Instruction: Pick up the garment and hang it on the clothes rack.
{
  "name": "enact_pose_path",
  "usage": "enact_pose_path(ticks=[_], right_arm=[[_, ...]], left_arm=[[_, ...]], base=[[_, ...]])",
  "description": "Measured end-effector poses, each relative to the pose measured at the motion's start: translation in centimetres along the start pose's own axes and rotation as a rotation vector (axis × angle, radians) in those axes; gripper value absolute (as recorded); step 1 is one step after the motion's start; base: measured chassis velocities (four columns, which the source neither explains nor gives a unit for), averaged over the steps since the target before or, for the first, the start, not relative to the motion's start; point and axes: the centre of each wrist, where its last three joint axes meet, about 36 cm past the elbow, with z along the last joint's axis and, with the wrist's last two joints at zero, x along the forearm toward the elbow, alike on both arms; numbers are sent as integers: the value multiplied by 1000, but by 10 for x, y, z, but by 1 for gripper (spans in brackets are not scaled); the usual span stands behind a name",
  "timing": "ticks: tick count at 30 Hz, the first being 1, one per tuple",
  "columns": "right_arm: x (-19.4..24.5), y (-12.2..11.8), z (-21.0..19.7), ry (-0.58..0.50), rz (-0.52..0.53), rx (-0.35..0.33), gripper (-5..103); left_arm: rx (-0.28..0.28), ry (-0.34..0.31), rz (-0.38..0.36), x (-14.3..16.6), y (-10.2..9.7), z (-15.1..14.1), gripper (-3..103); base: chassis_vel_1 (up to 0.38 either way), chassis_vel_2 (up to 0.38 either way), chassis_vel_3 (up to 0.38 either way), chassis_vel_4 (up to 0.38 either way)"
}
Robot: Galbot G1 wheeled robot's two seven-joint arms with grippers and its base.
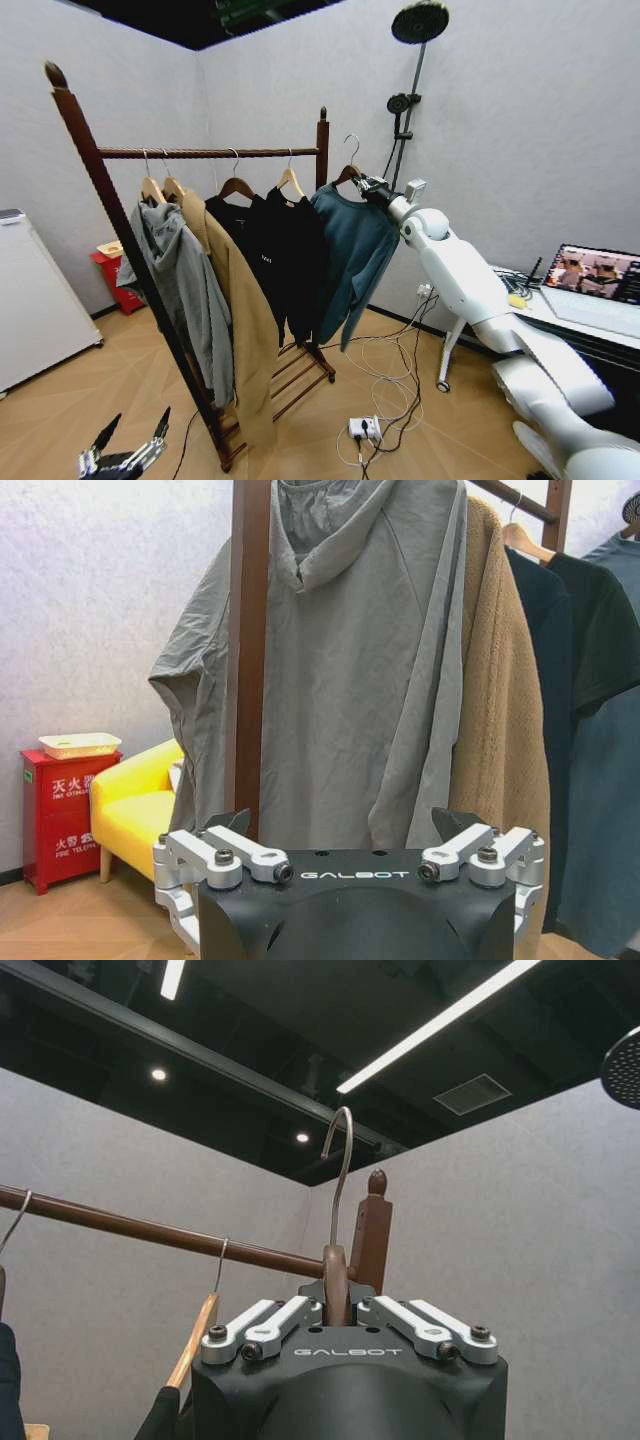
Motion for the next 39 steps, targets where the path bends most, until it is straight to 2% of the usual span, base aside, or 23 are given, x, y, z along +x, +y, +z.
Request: enact_pose_path(ticks=[2,11,21,27,31,33,39], right_arm=[[9,-3,-2,29,29,-35,9],[20,-3,-1,33,21,-80,9],[11,3,-6,23,5,-90,9],[-5,3,-19,16,-54,-96,9],[-11,13,-29,22,-108,-104,9],[-3,22,-26,25,-132,-108,9],[23,23,-11,36,-122,-118,9]], left_arm=[[0,0,0,0,0,0,100],[0,0,0,0,0,0,100],[0,0,0,0,0,0,100],[0,0,0,0,0,0,100],[0,0,0,0,0,0,100],[0,0,0,0,0,0,100],[0,0,0,0,0,0,100]], base=[[0,0,0,0],[-11,10,12,-14],[-142,141,148,-136],[-153,135,153,-101],[0,0,0,0],[44,-18,-26,21],[43,-29,-34,29]])
